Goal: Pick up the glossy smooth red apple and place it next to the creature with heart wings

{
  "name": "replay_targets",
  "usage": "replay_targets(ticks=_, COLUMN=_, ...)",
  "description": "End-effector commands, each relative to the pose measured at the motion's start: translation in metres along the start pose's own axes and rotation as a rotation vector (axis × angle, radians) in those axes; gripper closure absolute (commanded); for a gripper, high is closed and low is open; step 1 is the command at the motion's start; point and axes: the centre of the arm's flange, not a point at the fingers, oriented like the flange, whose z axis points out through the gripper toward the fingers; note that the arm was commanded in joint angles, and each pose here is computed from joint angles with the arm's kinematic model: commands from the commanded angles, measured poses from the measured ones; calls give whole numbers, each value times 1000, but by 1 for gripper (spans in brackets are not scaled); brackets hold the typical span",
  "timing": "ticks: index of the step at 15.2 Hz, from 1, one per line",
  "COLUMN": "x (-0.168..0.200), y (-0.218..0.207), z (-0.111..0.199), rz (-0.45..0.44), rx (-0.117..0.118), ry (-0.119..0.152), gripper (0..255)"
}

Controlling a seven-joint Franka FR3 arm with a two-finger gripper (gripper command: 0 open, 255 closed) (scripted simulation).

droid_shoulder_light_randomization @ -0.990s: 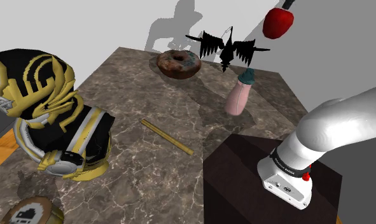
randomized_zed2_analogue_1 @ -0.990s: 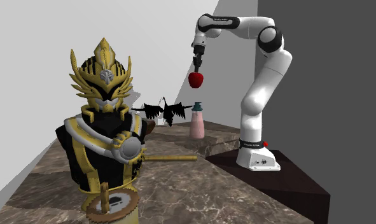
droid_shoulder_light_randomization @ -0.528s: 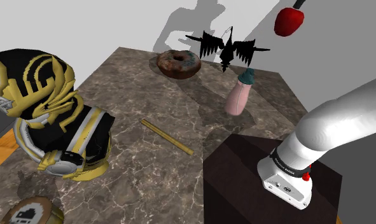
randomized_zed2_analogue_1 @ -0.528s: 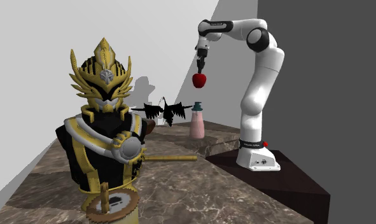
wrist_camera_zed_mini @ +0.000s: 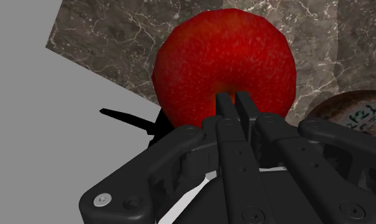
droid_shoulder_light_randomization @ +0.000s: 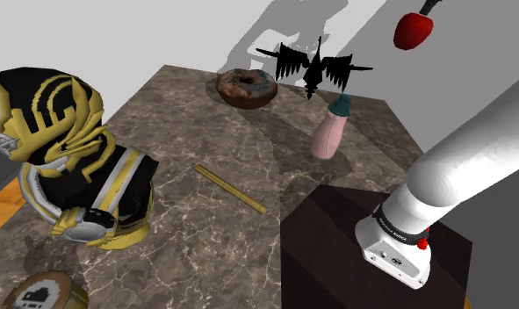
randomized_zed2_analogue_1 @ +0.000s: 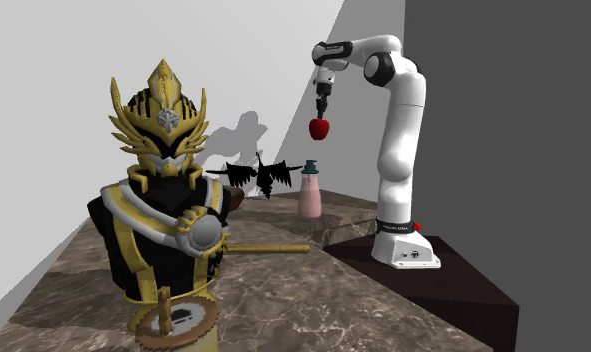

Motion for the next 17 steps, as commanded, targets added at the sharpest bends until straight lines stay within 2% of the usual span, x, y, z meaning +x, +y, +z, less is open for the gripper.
replay_targets(ticks=1, x=0, y=6, z=7, rz=-3, rx=-1, ry=1, gripper=255)
replay_targets(ticks=17, x=-11, y=9, z=90, rz=-3, rx=-1, ry=1, gripper=255)
